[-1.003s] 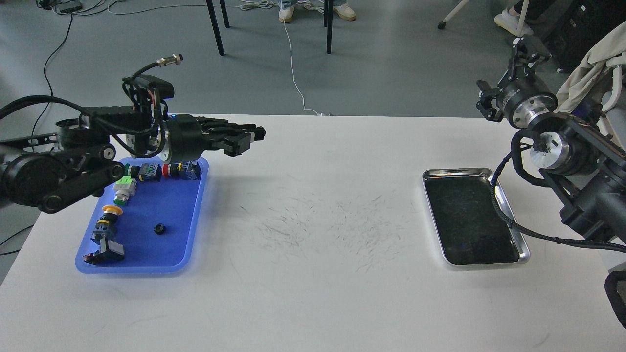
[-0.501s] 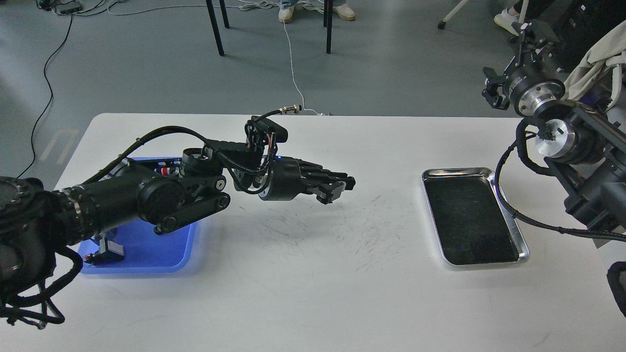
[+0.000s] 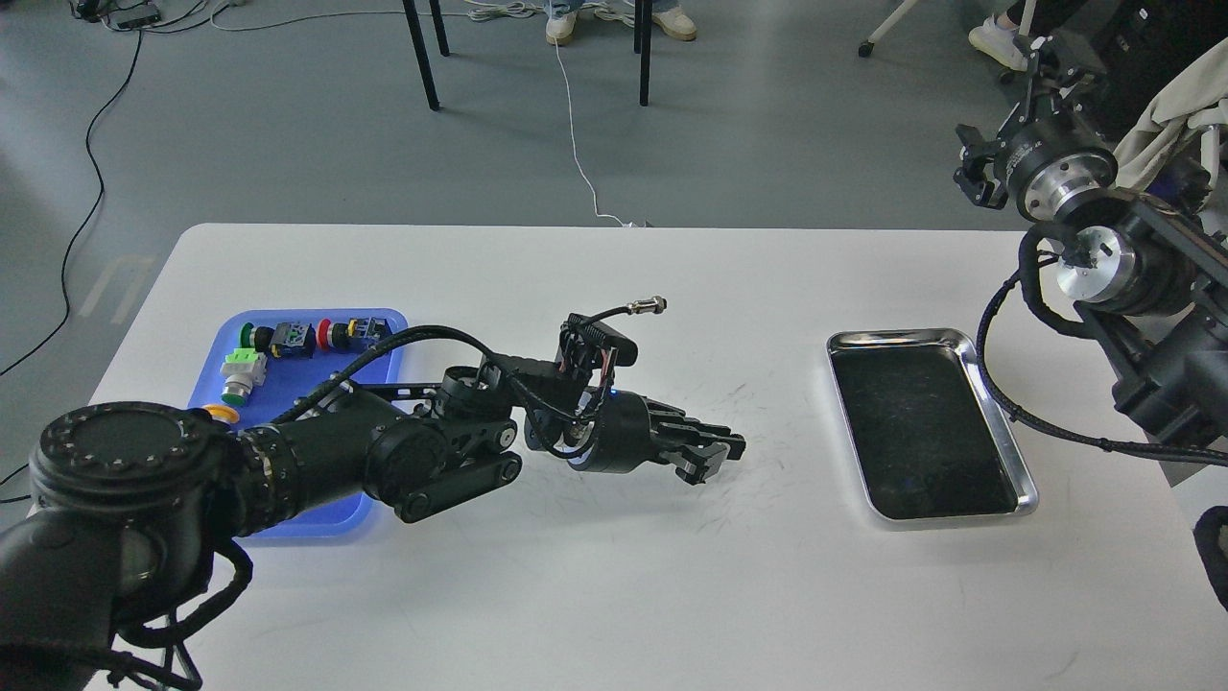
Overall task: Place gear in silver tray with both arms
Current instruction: 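Lift the gear and carry it toward the silver tray, then hold the gear with the left hand near the silver tray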
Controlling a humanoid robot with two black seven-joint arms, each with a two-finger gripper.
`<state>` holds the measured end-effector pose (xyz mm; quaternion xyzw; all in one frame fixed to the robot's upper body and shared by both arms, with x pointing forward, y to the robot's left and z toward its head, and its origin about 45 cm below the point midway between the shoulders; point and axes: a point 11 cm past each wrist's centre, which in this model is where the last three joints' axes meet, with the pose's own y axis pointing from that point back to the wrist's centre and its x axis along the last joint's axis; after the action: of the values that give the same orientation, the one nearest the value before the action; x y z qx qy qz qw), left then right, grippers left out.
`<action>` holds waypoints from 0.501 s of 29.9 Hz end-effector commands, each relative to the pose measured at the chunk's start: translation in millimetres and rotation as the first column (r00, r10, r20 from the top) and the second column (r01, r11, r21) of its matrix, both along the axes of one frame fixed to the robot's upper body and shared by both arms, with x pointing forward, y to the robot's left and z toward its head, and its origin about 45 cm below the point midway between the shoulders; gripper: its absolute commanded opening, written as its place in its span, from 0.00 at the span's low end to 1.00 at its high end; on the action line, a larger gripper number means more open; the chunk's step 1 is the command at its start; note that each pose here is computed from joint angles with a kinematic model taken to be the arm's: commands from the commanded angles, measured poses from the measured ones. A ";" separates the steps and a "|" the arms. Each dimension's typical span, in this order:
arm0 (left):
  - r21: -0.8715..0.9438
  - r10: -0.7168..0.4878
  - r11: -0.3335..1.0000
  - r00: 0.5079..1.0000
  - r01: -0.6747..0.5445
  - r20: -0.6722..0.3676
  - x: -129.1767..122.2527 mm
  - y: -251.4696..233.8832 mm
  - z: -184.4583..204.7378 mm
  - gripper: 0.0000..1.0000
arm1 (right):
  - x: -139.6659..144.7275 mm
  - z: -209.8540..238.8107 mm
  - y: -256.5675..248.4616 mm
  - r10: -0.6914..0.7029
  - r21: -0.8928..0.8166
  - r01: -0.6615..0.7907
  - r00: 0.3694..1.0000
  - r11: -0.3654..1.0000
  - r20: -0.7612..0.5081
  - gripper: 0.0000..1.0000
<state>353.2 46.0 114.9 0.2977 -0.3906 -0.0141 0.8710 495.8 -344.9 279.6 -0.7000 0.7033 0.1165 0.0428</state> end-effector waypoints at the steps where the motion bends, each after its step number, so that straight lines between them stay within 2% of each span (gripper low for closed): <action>1: 0.031 0.061 0.998 0.998 -0.061 0.006 11.5 17.4 -8.6 0.08 | -0.6 2.1 -5.9 -0.009 -0.008 0.009 1.000 1.000 0.002 0.99; 15: 0.032 0.083 0.996 0.997 -0.083 -0.001 9.6 23.1 -16.3 0.08 | -2.7 -5.0 -6.1 0.001 -0.034 -0.002 1.000 0.999 -0.017 0.99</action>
<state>361.8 70.3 96.6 0.3306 -0.3752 0.0120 0.8659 493.2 -350.6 275.6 -0.7002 0.7049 0.1104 0.0263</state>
